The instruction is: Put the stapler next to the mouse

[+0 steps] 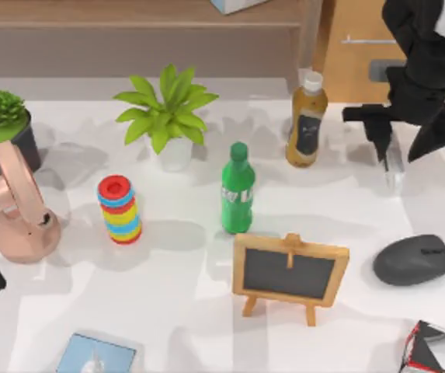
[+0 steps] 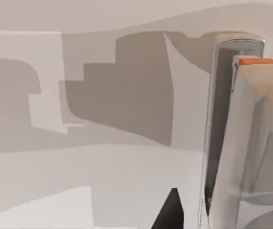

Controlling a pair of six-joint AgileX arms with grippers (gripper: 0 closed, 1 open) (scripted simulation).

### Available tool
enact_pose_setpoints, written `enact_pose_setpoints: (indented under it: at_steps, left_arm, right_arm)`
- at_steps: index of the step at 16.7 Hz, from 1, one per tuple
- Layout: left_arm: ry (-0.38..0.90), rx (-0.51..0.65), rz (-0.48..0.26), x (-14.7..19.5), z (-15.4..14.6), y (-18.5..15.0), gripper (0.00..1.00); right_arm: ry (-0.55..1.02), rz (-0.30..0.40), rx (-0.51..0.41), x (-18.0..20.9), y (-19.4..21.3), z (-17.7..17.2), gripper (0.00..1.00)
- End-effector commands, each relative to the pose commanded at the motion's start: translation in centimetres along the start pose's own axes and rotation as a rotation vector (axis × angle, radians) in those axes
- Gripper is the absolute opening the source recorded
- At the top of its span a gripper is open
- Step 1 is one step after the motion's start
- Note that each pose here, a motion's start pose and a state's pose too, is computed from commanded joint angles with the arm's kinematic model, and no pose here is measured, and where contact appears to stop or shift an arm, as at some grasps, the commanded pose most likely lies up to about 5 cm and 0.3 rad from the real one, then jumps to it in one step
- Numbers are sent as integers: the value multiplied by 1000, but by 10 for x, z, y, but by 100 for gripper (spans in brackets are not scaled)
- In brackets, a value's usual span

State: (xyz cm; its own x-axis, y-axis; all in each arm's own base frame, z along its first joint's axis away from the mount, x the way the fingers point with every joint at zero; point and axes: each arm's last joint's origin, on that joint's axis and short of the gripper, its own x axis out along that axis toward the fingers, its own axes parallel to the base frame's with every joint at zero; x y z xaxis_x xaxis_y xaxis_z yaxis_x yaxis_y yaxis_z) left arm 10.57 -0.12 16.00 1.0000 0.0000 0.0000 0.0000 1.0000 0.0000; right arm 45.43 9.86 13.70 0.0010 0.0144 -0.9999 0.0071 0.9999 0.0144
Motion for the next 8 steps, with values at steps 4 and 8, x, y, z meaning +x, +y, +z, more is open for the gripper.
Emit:
enact_pose_setpoints:
  at_steps: [4, 8]
  left_arm:
    - [0, 0, 0, 0, 0, 0, 100]
    - [0, 0, 0, 0, 0, 0, 100]
  right_arm:
    - [0, 0, 0, 0, 0, 0, 100]
    - [0, 0, 0, 0, 0, 0, 100]
